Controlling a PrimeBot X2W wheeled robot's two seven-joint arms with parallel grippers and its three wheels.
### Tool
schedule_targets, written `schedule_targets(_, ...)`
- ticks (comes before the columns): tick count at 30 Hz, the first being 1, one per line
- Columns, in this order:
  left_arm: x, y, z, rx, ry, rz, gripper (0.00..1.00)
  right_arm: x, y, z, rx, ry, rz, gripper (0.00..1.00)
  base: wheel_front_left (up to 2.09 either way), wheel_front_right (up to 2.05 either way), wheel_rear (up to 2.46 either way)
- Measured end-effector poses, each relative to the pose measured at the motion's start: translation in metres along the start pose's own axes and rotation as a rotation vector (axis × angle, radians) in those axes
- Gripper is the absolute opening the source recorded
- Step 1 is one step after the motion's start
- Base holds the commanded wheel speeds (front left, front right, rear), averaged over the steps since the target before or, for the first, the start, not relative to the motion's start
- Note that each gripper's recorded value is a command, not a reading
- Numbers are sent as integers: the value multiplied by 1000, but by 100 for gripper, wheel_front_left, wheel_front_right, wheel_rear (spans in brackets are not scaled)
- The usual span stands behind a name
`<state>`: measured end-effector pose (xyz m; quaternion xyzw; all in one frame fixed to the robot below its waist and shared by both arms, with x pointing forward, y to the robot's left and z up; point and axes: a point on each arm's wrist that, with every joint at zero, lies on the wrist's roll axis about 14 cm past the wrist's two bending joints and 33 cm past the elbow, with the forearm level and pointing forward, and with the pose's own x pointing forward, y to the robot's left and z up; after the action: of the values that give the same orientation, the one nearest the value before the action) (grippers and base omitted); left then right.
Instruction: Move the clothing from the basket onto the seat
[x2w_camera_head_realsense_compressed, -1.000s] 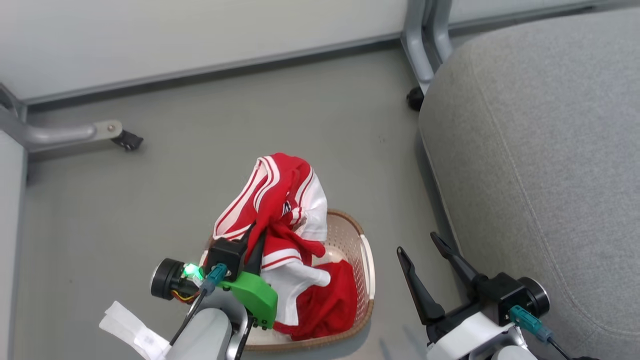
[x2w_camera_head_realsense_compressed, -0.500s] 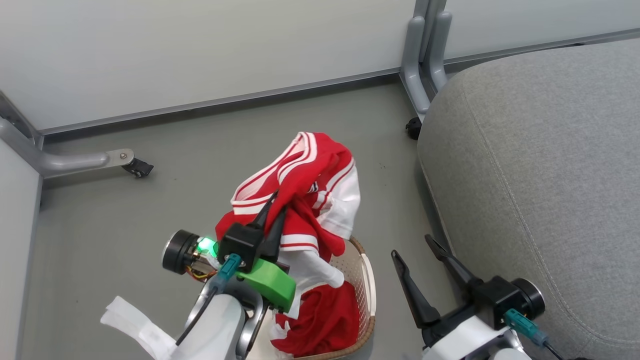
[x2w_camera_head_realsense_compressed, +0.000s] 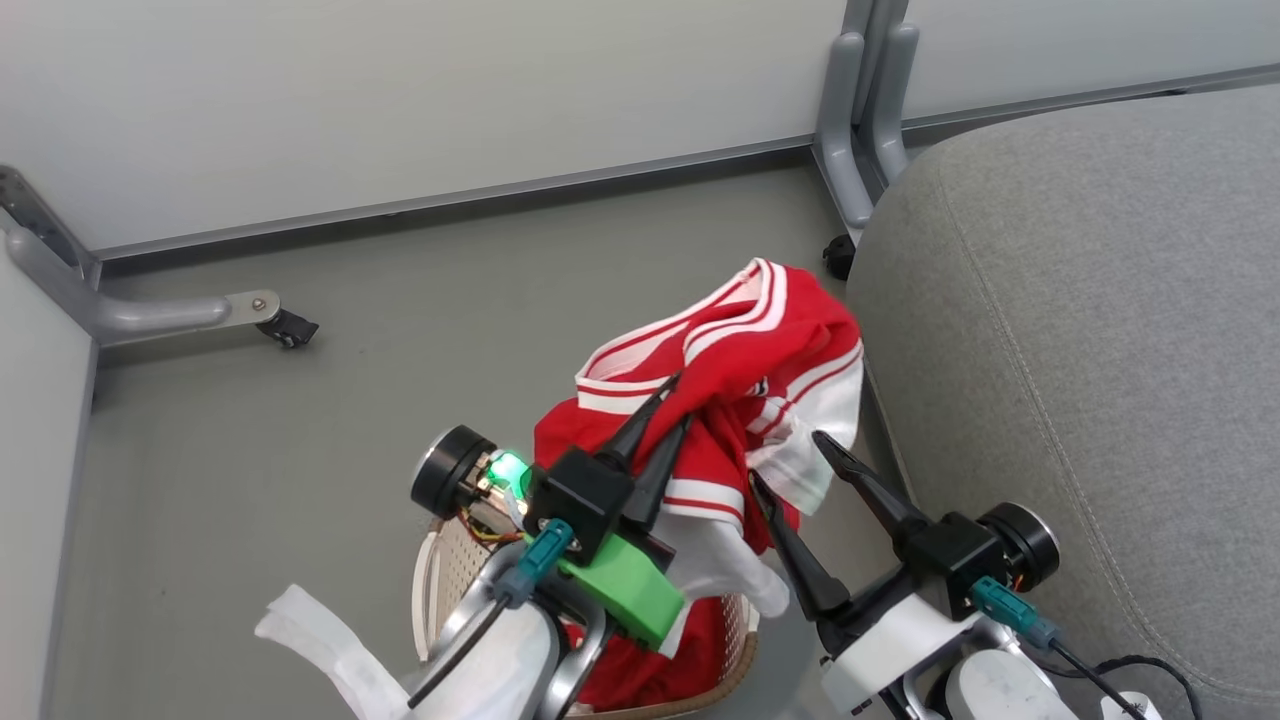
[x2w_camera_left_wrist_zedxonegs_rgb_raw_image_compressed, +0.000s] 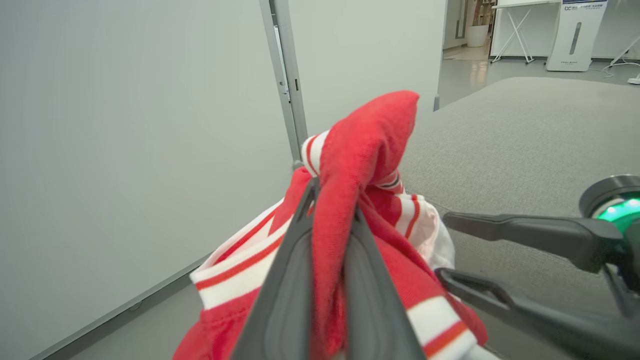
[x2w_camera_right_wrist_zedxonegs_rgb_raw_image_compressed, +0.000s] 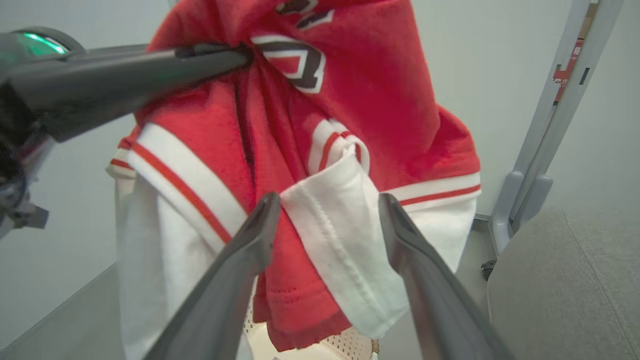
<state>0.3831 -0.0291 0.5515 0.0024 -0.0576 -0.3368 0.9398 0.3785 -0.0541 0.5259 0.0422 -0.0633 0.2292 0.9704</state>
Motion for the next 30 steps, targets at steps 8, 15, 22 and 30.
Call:
schedule_targets(8,-4,-30,14,-8,-23,-88,0,-1,7,-10,-7,37,37,100,0,0,0)
schedule_targets(15,-9,-49,15,-21,-13,-140,0,-2,26,-9,6,37,101,100,0,0,0)
schedule_targets(22,-13,-63,14,-33,-2,-176,0,-1,27,-5,-8,27,106,100,0,0,0)
schedule_targets(30,-13,-66,15,-49,-1,-186,0,-3,34,-8,-22,38,141,0,0,0,0)
